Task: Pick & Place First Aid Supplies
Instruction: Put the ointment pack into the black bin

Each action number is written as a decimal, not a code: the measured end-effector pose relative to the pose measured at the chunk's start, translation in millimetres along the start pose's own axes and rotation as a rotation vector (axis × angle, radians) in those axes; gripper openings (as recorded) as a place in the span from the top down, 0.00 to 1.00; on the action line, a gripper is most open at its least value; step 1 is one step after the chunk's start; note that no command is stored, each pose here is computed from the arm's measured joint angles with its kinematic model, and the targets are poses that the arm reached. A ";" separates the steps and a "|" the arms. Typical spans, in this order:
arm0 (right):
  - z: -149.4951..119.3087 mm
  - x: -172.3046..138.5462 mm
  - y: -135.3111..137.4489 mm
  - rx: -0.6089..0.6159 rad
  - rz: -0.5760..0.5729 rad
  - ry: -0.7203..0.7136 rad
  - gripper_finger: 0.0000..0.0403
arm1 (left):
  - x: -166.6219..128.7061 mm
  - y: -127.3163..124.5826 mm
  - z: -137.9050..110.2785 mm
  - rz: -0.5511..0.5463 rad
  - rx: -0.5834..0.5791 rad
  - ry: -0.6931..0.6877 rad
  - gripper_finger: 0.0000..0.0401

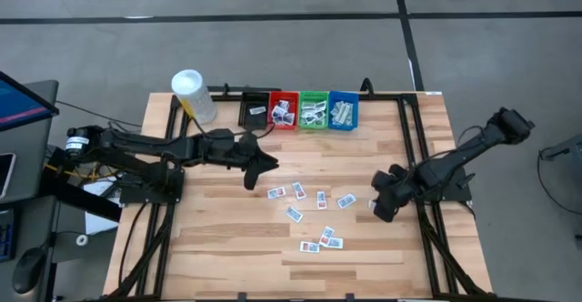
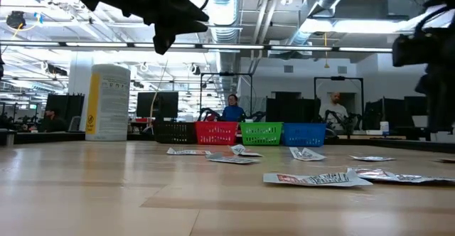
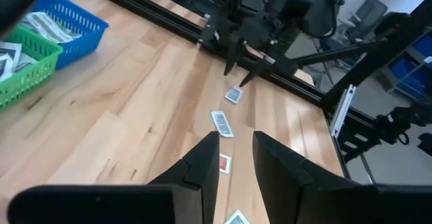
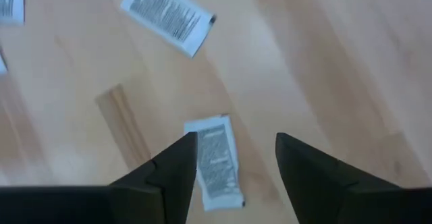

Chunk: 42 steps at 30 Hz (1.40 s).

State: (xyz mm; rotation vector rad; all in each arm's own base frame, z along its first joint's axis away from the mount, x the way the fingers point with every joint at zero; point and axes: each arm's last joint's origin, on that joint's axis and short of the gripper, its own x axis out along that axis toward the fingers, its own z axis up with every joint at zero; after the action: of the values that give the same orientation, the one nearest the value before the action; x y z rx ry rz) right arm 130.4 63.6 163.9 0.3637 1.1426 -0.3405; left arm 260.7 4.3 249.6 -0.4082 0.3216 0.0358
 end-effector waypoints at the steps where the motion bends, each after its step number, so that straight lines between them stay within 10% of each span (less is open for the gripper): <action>1: -2.1 0.8 1.9 -0.010 -0.001 0.009 0.52 | 0.0 -0.7 -0.3 -0.001 0.002 0.001 0.78; 22: -16.8 51.0 28.2 -0.109 -0.162 0.126 0.51 | 0.0 0.4 0.0 -0.006 0.081 0.004 0.78; 42: -9.0 41.4 36.0 0.158 -0.086 0.063 0.98 | 0.1 0.5 -0.1 -0.006 0.081 0.004 0.78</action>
State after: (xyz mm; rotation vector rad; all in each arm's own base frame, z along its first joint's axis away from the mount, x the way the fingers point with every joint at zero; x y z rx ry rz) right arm 154.5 96.6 126.2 0.4679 1.1983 -0.4996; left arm 260.7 4.7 249.3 -0.3290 0.3249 0.0163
